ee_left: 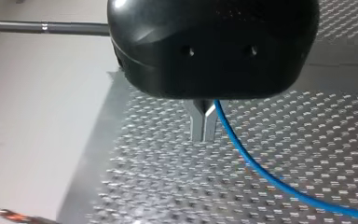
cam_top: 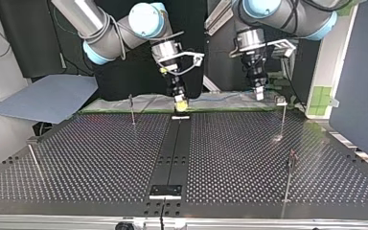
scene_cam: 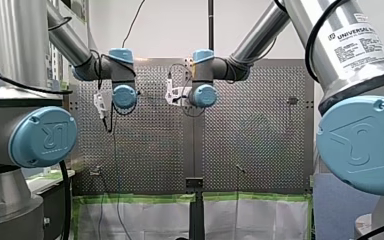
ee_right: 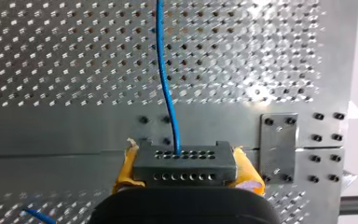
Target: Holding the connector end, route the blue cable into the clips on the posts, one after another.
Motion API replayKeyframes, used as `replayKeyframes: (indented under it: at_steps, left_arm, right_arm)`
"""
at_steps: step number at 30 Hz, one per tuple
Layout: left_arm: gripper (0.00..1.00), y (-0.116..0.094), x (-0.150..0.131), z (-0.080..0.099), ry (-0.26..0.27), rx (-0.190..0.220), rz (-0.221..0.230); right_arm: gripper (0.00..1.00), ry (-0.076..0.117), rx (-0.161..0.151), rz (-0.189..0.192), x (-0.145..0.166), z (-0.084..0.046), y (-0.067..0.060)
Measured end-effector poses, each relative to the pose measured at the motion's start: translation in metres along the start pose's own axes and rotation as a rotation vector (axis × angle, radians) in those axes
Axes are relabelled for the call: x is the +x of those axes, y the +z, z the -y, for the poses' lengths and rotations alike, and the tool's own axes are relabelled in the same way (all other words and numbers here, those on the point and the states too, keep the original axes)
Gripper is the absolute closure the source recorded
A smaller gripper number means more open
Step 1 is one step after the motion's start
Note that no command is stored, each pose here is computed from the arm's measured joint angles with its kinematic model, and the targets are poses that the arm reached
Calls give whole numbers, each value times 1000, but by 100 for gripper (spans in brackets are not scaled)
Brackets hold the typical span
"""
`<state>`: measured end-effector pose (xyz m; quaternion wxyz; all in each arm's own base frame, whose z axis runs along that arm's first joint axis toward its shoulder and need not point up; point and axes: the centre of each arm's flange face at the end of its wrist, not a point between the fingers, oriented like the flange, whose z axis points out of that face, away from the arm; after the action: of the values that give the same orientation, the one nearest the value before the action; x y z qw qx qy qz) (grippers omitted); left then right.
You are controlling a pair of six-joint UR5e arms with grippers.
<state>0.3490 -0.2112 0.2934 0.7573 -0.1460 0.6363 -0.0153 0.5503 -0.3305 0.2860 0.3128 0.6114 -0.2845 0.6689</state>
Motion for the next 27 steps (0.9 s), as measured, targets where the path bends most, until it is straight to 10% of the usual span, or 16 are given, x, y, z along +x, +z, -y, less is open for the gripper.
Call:
replayKeyframes:
  at_steps: [27]
  left_arm:
    - [100, 39, -73, 0, 31, -74, 0]
  right_arm:
    - [100, 17, 91, -56, 70, 28, 38]
